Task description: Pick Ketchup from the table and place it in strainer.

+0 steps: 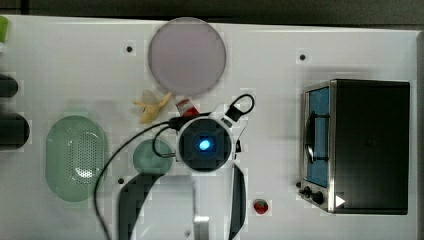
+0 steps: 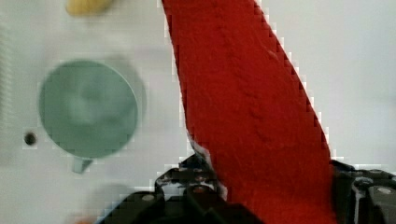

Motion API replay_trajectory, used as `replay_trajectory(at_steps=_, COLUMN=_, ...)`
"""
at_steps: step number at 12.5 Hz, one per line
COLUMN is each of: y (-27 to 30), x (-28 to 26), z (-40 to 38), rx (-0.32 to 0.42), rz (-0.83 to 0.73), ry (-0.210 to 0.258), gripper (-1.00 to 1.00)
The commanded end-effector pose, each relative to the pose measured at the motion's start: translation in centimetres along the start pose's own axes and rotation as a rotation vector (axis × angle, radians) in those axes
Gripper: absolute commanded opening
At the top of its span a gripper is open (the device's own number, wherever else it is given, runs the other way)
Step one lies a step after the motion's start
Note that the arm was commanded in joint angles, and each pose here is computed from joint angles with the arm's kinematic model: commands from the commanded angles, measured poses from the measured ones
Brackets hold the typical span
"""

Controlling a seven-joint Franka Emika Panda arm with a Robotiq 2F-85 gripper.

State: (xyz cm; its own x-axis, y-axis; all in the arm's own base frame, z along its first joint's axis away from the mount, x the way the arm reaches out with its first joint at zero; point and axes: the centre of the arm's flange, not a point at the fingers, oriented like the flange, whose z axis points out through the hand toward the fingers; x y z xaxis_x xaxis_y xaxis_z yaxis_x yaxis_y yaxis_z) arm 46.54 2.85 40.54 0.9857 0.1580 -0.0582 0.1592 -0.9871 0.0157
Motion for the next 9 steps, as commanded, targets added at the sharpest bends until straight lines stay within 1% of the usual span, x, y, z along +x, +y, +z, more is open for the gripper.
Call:
replay_trajectory(at_steps=1, y=-5.9, x=0.9, z=-0.8, rx=-0.019, rz=0.006, ry=-0.009, gripper=0.2)
replay_trajectory(at_steps=2, y=-8.0, x=1.0, z=-0.9, rx=-0.027, rz=0.019, ry=-0.005, gripper=0.2)
replay_trajectory(at_steps=5, y=-14.3, x=1.0, z=-0.5, rx=-0.041, rz=0.124, ry=-0.004, gripper=0.2)
replay_trajectory(at_steps=7, y=-18.6, x=1.0, z=0.1, rx=-0.028, rz=0.169, ry=-0.011, gripper=0.2)
replay_trajectory(at_steps=9, y=-23.1, x=1.2, z=0.9, rx=-0.009, rz=0.154, ry=-0.005, gripper=0.2)
